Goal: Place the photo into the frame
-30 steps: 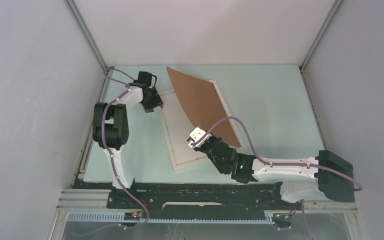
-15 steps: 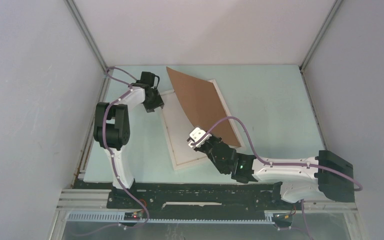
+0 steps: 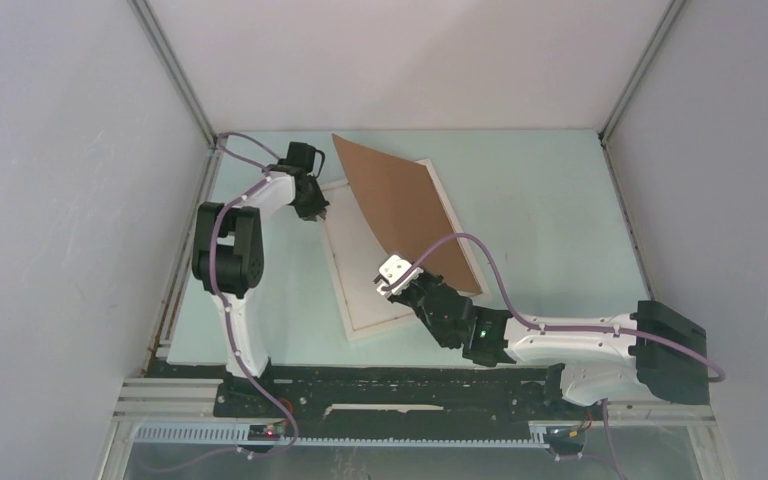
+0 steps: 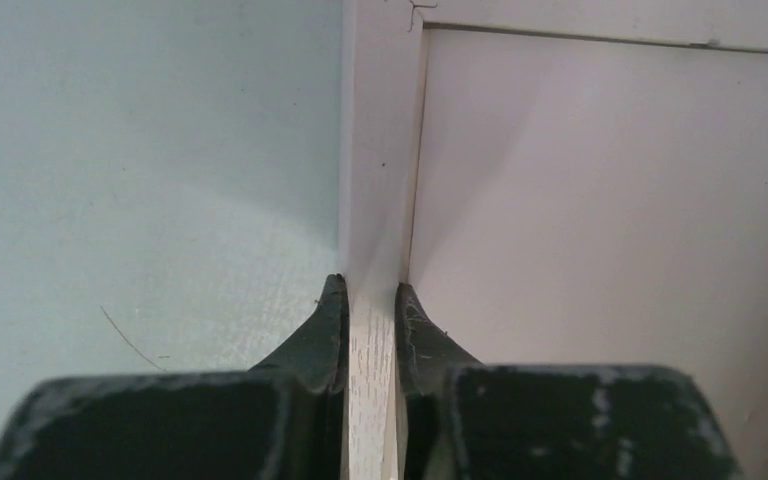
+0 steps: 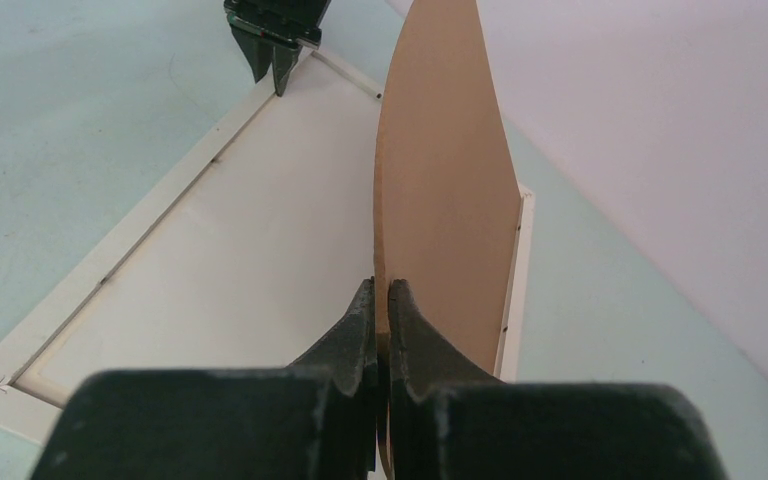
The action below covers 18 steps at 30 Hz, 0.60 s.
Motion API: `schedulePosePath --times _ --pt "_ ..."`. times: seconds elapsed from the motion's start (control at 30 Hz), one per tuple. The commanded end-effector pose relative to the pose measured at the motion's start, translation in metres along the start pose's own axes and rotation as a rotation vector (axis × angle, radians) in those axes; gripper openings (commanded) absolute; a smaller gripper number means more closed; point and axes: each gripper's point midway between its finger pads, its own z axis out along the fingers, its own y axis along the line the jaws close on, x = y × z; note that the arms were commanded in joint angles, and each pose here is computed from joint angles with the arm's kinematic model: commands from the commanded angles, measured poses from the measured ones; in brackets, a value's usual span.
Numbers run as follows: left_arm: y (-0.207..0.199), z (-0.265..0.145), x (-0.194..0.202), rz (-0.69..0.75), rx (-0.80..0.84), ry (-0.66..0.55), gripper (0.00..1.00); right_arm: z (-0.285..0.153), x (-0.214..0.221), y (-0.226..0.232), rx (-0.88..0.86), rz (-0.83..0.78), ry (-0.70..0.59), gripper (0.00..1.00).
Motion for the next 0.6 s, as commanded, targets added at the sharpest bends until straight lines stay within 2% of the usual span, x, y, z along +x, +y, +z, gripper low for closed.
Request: schedulePosePath --times 0.0,0.1,0.27,0.33,0.37,0.4,0.43,0.47,0.57 --pt "0.007 -0.003 -0.013 -0.011 -0.034 -0.045 0.00 -0.001 0.019 0.023 -0.070 0.134 0.050 0.00" --pt "0.006 -0.011 -0.019 -0.023 -0.026 -0.081 0.00 -0.001 0.019 0.023 -0.068 0.136 0.049 0.00" --pt "0.001 -0.011 -0.015 -0.030 0.014 -0.064 0.00 -0.001 0.021 0.023 -0.064 0.136 0.053 0.00" --pt "0.003 -0.016 -0.014 -0.035 0.025 -0.056 0.45 -0.001 0.021 0.023 -0.063 0.136 0.054 0.00" --pt "0.004 -0.021 -0.013 -0.042 0.030 -0.062 0.63 -0.001 0.020 0.023 -0.065 0.136 0.053 0.00" --pt "0.007 -0.027 -0.012 -0.049 0.028 -0.073 0.75 -0.001 0.021 0.023 -0.064 0.136 0.055 0.00" --pt "0.010 -0.035 -0.012 -0.058 0.023 -0.089 0.83 -0.002 0.021 0.022 -0.064 0.135 0.056 0.00" --pt "0.014 -0.041 -0.009 -0.064 0.021 -0.098 0.85 -0.002 0.021 0.022 -0.064 0.136 0.056 0.00" --pt "0.019 -0.055 0.004 -0.082 0.048 -0.104 0.88 -0.001 0.021 0.023 -0.067 0.138 0.055 0.00"
